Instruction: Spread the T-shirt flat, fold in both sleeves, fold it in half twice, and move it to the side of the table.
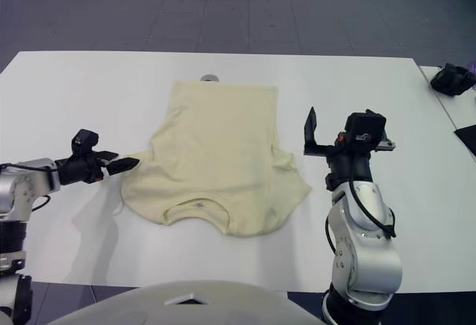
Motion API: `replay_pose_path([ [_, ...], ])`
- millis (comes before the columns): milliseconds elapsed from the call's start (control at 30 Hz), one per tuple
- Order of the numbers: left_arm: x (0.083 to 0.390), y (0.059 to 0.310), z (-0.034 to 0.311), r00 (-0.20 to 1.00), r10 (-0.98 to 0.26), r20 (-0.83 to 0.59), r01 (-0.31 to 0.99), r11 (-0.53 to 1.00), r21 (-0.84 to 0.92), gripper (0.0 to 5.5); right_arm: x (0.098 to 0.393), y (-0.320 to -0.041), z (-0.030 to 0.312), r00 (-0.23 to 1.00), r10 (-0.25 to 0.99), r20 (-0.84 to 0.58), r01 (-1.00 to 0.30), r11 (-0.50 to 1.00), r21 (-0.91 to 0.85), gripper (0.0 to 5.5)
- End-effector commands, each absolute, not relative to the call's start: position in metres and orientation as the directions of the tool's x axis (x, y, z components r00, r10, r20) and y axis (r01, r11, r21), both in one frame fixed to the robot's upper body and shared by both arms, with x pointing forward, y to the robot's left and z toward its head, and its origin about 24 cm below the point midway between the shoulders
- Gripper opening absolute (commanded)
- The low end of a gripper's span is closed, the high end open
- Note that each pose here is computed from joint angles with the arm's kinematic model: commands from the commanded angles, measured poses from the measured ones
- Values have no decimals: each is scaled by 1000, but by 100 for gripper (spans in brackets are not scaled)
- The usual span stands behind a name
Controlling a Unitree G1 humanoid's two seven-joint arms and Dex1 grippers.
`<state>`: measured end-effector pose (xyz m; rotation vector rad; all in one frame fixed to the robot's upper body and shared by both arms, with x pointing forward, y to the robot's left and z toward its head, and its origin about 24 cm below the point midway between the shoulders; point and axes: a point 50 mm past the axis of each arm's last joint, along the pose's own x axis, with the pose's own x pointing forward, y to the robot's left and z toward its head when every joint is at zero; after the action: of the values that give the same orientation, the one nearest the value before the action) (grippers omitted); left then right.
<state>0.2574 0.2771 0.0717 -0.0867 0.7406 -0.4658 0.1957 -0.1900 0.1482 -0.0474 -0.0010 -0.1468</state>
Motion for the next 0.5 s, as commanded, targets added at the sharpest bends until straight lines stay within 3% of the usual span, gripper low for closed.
replay_pose_path([
  [33, 253, 271, 57, 585, -467, -663, 376, 881, -288, 361, 197, -189, 149, 989, -147, 9, 147, 988, -48, 540],
  [233, 239, 281, 62, 556, -446, -701, 393, 885, -251, 264, 204, -184, 147, 993, -114, 4, 114, 992, -45, 540],
  [500, 247, 293, 65, 578, -391, -717, 376, 907, -190, 117, 205, -184, 147, 993, -117, 8, 117, 992, -47, 540],
])
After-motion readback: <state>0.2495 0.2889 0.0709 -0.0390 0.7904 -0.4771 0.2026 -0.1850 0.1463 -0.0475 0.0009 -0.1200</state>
